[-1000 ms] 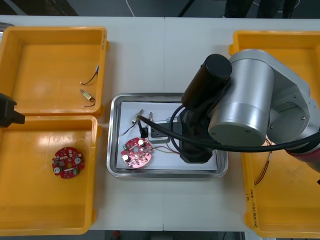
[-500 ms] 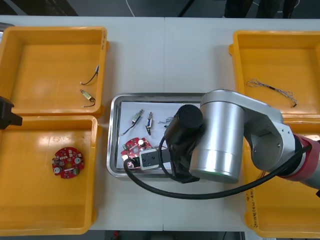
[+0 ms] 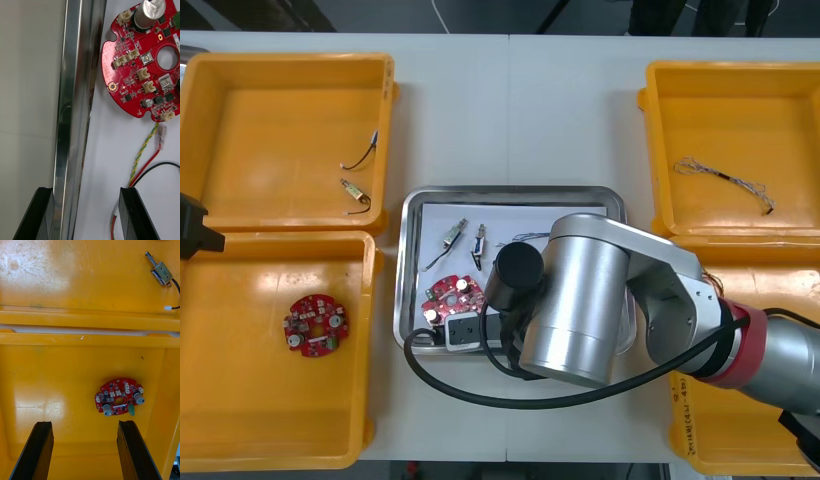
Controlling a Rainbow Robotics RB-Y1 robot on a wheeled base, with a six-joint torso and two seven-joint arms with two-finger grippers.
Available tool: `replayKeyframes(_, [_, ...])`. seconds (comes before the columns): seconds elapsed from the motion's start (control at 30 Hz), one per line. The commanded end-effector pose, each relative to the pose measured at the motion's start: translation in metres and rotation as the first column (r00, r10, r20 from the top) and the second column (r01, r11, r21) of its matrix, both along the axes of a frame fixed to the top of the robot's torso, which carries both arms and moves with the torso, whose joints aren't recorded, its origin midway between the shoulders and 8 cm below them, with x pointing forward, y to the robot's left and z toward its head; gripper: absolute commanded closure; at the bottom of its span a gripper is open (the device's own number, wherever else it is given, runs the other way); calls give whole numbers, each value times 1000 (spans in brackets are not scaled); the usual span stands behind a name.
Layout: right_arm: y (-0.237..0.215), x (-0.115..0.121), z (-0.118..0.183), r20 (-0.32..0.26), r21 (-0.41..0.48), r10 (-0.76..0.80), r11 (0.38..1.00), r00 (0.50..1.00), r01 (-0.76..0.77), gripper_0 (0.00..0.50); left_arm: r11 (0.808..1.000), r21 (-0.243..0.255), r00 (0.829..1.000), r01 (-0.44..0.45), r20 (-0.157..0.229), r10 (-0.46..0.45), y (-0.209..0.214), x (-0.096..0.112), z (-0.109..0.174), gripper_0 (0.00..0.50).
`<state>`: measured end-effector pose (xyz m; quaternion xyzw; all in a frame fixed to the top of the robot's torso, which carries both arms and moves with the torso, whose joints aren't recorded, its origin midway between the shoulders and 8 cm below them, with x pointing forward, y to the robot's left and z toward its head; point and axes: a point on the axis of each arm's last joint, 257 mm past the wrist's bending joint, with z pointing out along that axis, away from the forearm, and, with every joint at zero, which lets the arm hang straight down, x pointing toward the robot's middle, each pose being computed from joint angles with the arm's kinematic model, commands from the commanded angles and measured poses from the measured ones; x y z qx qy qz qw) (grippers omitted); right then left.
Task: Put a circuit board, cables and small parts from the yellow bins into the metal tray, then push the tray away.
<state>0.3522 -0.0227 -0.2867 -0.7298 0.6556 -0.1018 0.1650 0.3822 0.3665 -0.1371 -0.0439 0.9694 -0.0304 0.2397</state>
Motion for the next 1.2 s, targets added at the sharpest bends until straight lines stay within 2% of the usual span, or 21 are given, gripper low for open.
replayKeyframes(0.03, [13,-20,-12,-46,27,-77,997,996,78,0,991,105,996,82,17,-84,16,-5,13,0])
replayKeyframes(0.13, [10,-28,-20,-66,29,-121,992,991,123,0,991,105,996,82,17,-84,16,-5,13,0])
replayKeyframes(0.23, [12,-30,-23,-53,25,-125,992,991,126,0,991,105,996,82,17,-84,16,-5,13,0])
replayKeyframes(0.47, [9,-23,-26,-11,11,-124,992,992,124,0,991,105,996,82,17,-84,16,-5,13,0])
replayKeyframes(0.7, [16,-13,-37,-5,45,-128,991,992,128,0,991,105,996,82,17,-84,16,-5,13,0])
replayKeyframes(1.07, [16,-13,-37,-7,47,-139,989,990,140,2,991,105,996,82,17,-84,16,-5,13,0])
replayKeyframes(1.1, [16,-13,-37,-8,46,-140,989,990,140,56,991,105,996,82,17,-84,16,-5,13,0])
replayKeyframes(1.17, [16,-14,-37,-12,47,-145,988,989,145,347,991,105,996,82,17,-84,16,-5,13,0])
replayKeyframes(1.2, [15,-14,-37,-11,44,-147,988,989,147,385,991,105,996,82,17,-84,16,-5,13,0])
